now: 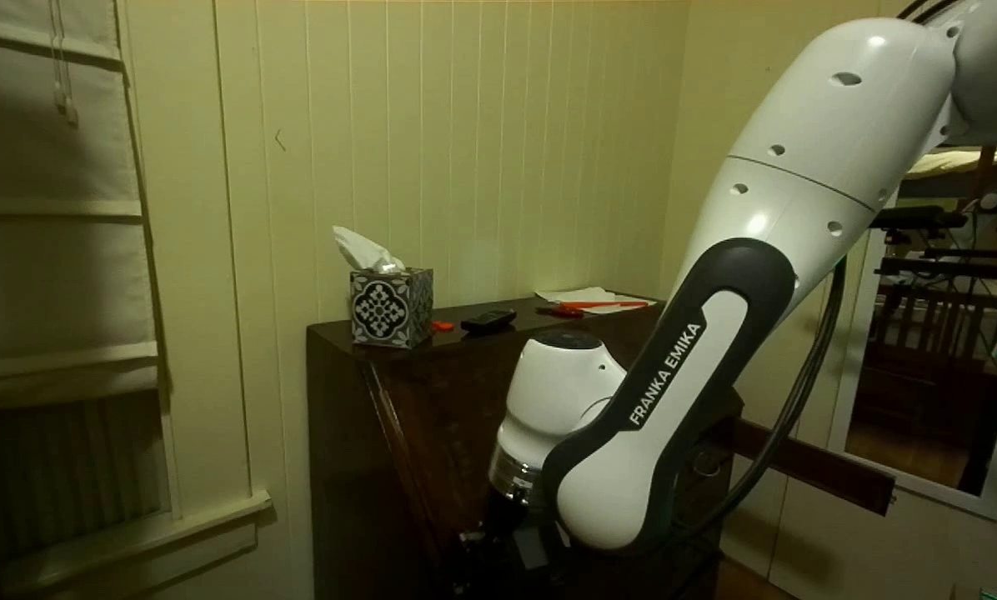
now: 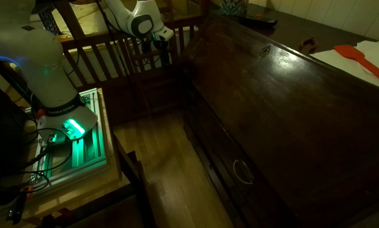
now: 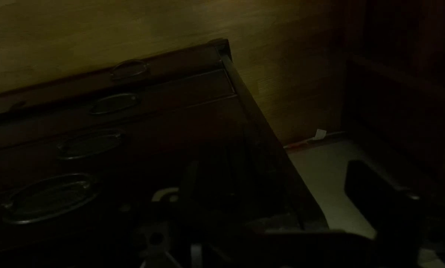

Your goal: Open the smallest drawer on the far left side of the desk

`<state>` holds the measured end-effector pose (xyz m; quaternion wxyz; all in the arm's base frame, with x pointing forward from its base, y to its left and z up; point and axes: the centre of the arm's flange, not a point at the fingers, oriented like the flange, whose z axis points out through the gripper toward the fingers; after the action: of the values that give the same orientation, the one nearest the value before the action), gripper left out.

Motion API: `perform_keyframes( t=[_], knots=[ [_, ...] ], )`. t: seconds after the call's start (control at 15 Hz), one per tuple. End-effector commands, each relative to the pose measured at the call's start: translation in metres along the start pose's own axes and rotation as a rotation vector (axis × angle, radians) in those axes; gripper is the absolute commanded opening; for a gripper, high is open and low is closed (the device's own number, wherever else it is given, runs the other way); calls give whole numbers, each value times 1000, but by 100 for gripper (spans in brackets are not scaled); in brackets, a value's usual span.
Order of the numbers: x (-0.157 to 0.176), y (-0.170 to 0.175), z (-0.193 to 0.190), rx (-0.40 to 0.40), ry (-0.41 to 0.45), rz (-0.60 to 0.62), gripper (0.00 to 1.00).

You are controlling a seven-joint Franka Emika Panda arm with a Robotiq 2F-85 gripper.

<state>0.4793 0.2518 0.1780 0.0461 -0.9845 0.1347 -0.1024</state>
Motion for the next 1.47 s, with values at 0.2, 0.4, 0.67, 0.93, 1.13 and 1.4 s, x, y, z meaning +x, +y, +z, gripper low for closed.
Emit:
perform_keyframes(
  t=[0.2, 0.4, 0.67, 0.93, 1.13, 1.4],
  knots=[
    [11, 14, 25, -32, 67, -10, 100],
    [15, 16, 32, -28, 94, -12, 100],
    [14, 15, 38, 1, 108, 1, 100],
    [13, 8, 44, 26, 114, -2, 100],
    [13, 5, 50, 24, 113, 5, 94],
    [18, 5, 58, 19, 114, 22, 83]
  ],
)
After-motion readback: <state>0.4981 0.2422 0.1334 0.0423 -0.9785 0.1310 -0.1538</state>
